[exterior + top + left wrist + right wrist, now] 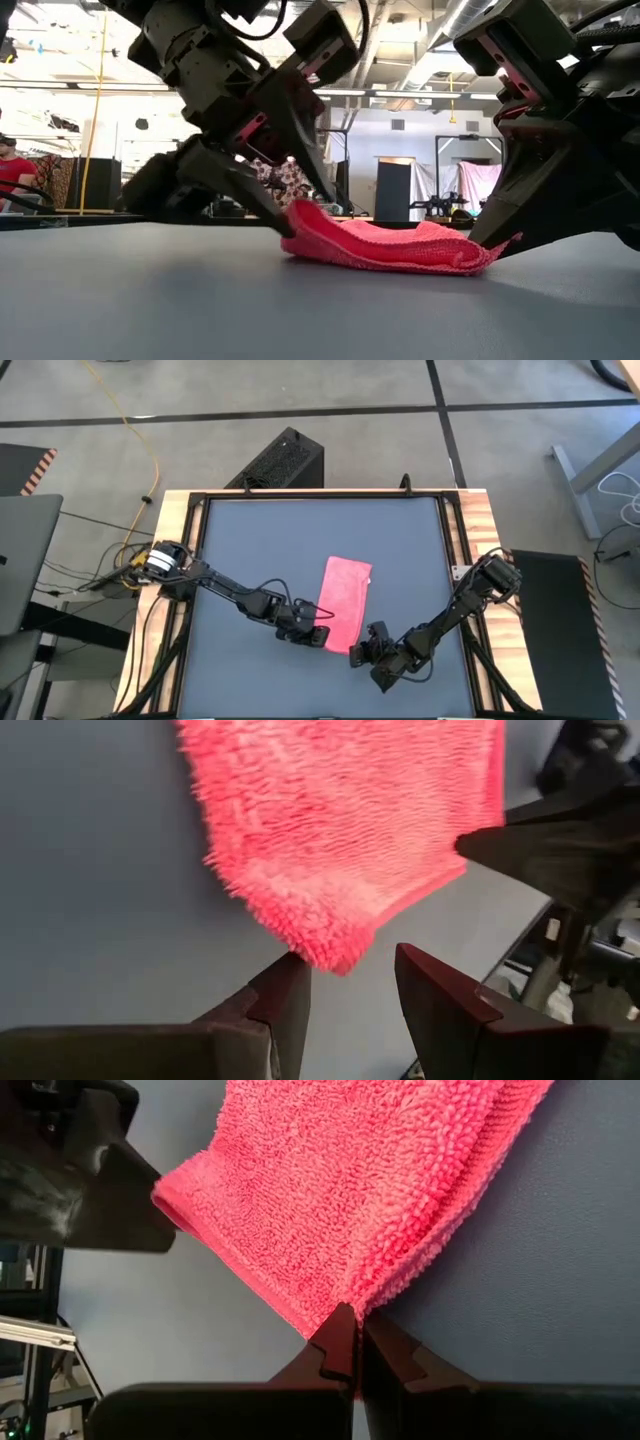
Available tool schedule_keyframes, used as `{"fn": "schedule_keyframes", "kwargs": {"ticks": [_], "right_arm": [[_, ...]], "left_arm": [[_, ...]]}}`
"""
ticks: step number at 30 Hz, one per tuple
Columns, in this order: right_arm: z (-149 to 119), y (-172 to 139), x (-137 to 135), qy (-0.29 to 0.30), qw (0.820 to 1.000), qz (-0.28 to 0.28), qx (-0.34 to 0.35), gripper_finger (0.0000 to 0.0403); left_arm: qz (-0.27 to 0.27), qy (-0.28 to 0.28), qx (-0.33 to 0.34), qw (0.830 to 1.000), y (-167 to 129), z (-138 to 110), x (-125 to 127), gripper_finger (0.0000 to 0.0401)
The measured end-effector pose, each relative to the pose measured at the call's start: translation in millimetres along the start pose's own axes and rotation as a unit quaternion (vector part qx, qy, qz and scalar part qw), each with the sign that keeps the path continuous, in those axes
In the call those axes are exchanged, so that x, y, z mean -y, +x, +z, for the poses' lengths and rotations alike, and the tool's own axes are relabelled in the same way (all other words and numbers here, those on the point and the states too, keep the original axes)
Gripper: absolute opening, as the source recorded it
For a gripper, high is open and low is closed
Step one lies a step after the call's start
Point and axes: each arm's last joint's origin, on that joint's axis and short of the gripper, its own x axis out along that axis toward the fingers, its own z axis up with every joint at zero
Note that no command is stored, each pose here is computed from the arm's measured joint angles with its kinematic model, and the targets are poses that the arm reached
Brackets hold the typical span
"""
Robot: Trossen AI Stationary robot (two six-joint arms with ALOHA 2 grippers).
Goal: Roll towel
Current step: Roll the pink microfiber towel
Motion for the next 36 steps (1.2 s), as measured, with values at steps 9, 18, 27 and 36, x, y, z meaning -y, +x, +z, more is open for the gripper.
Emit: {"fn": "schedule_keyframes", "kwargs": {"ticks": [9, 18, 27, 36], "right_arm": [[0, 0, 0, -0.001, 1.0, 0.001, -0.001, 0.003], [0, 0, 0, -0.001, 1.0, 0.001, -0.001, 0.003], [-1, 0, 0, -0.001, 1.0, 0.002, -0.002, 0.003], [-2, -1, 0, -0.002, 1.0, 0.002, -0.003, 0.003]], "left_arm": [[0.008, 0.0, 0.003, 1.0, 0, 1, -2, 0.0138], [-0.004, -0.002, 0.01, 1.0, -1, 7, 1, 0.0104], [-0.01, 0.001, 0.024, 1.0, -1, 13, 2, 0.0063], [0.013, -0.001, 0.025, 1.0, -1, 13, -3, 0.004]]}}
